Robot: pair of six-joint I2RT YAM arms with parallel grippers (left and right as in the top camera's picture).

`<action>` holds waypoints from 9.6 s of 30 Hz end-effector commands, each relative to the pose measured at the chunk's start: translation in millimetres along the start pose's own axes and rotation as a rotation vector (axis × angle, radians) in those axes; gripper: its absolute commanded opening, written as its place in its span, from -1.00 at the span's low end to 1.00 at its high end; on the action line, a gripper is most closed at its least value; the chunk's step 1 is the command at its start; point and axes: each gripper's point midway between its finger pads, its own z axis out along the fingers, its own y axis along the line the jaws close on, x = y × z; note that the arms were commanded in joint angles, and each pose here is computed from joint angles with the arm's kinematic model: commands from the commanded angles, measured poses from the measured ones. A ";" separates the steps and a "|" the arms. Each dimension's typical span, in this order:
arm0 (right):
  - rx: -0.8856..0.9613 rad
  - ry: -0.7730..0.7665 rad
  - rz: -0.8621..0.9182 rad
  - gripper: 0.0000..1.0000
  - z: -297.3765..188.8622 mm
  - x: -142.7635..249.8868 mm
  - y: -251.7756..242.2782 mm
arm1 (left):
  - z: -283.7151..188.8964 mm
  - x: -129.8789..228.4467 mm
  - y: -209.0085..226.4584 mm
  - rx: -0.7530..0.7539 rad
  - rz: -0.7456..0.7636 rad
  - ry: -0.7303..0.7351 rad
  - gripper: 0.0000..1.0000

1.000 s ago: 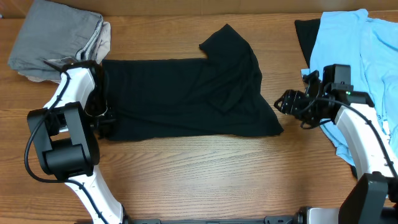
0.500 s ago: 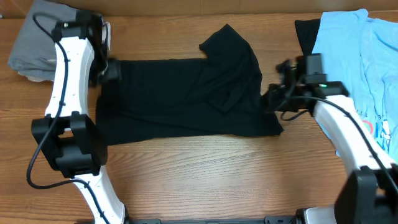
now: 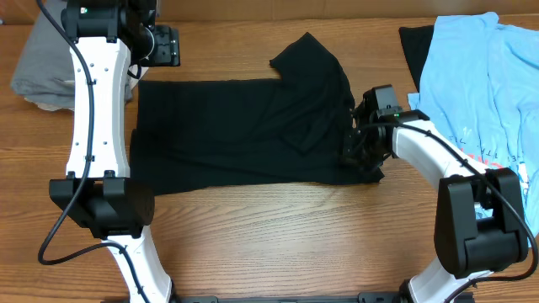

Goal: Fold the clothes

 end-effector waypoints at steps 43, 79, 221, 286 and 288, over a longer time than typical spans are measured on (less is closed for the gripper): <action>0.221 0.052 0.254 -0.56 -93.5 90.8 -55.8 | -5.4 41.2 -3.4 0.009 0.099 0.172 0.42; 0.102 -0.567 -0.308 0.55 -152.4 -223.9 80.5 | 142.9 -34.6 0.8 0.057 0.103 -0.006 0.83; 0.136 0.321 -0.013 -0.92 -57.7 -27.4 -12.7 | 18.0 78.2 38.3 -0.143 0.028 0.340 -0.92; -0.080 -0.180 -0.175 0.70 -268.4 47.3 58.4 | -123.9 61.2 11.1 -0.021 -0.065 -0.116 0.87; -0.090 -0.268 -0.147 0.71 -285.9 48.3 61.1 | -136.7 65.4 9.5 -0.019 -0.062 -0.136 0.85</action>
